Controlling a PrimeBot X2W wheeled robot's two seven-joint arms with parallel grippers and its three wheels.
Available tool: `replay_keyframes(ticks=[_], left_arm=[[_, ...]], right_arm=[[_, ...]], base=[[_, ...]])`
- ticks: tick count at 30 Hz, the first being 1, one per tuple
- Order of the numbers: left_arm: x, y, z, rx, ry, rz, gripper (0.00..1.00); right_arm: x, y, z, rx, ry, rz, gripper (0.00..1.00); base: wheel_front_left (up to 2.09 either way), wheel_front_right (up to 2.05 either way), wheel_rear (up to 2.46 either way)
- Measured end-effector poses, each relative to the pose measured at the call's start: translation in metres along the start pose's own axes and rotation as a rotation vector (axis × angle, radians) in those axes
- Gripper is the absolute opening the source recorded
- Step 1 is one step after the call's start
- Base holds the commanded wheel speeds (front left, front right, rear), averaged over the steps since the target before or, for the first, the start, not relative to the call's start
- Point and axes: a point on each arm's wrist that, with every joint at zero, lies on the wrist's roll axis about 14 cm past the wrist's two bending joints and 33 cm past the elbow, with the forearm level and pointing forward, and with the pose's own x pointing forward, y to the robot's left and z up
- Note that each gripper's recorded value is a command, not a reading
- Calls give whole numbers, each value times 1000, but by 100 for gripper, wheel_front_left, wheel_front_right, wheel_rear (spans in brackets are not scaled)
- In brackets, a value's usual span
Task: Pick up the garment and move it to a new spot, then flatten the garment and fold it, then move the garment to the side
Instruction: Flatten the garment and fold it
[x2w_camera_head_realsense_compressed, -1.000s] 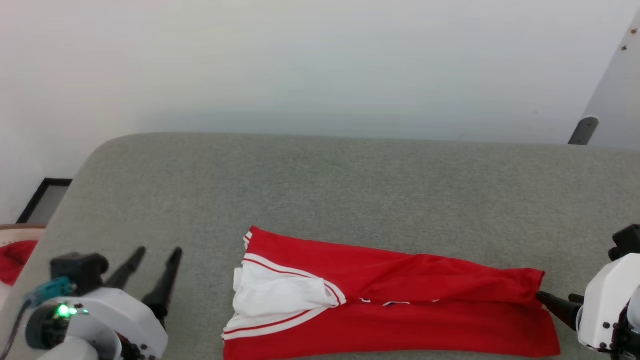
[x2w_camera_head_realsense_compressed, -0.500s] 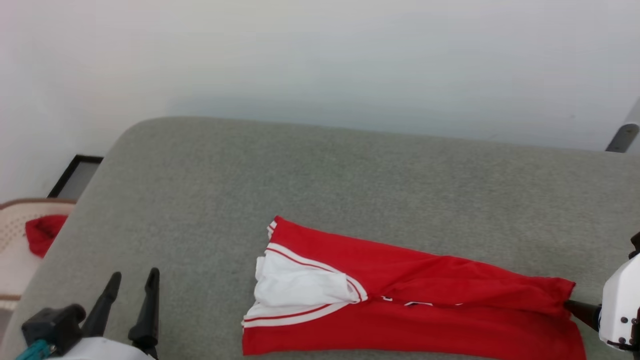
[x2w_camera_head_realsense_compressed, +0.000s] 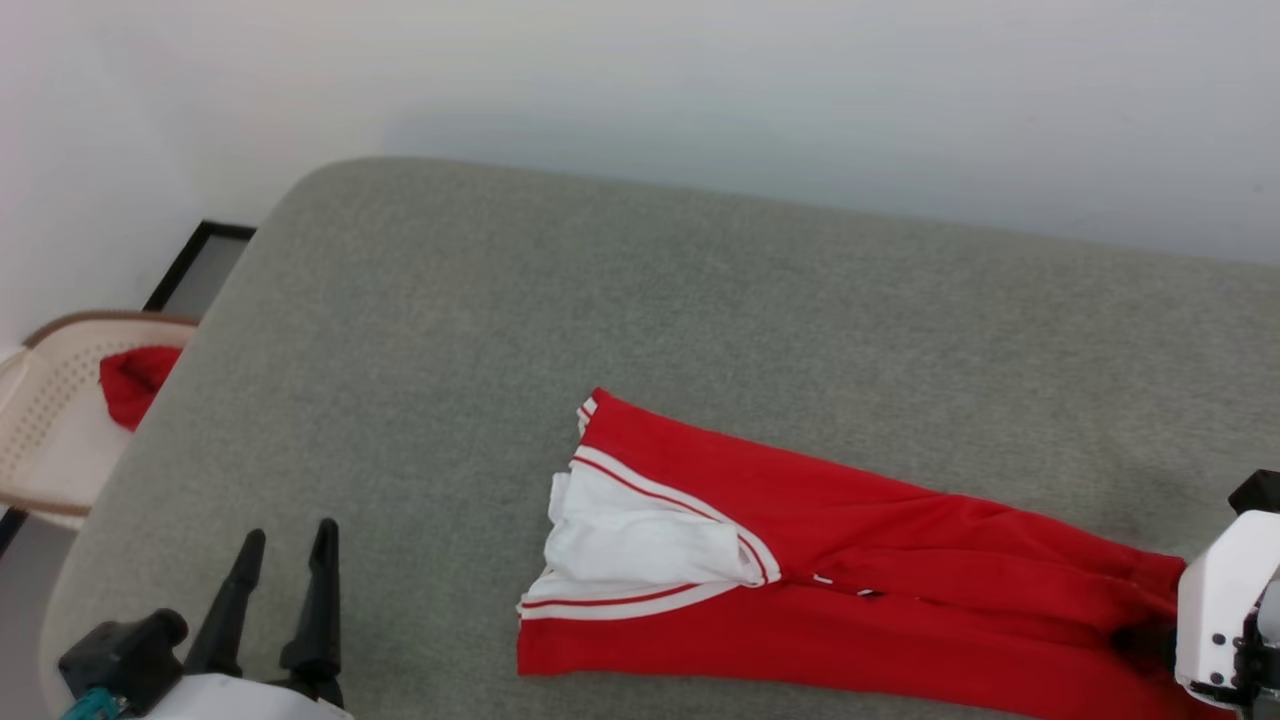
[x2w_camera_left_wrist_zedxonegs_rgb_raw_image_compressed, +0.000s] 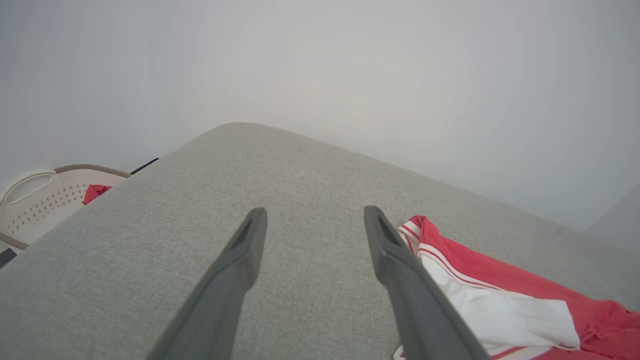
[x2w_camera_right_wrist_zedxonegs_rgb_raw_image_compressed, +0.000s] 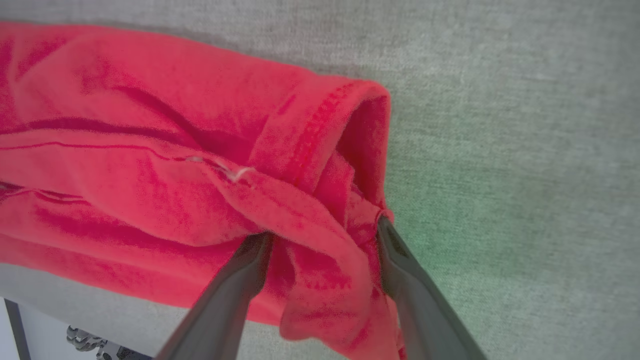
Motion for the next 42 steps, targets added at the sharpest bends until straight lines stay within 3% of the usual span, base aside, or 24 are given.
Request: replay_keyframes(ticks=[1,2,3,4,18,34,42], left_arm=[[1,1,-1,-7,-1,8,100],[1,2,-2,-13,0,12,100],[1,3,-3,-13,1,16,100],[1,4,-4,-14,2,20,100],[6,7,-10,-30,1,28,100],[20,-19,-13,-31,14,-66,100],[15,-25,-15,-42,26,-87,100]], right_arm=[[4,2,-1,-3,14,5,100],[8,3,-3,-7,36,10,92],[11,4,-4,-17,53,10,21],[13,4,-2,-20,58,13,0],[14,4,8,1,30,45,0],[-41,-96,15,97,-85,-181,0],[-66,-93,23,80,-153,-163,0]], base=[[0,0,0],[0,0,0],[0,0,0],[0,0,0],[0,0,0],[0,0,0],[0,0,0]])
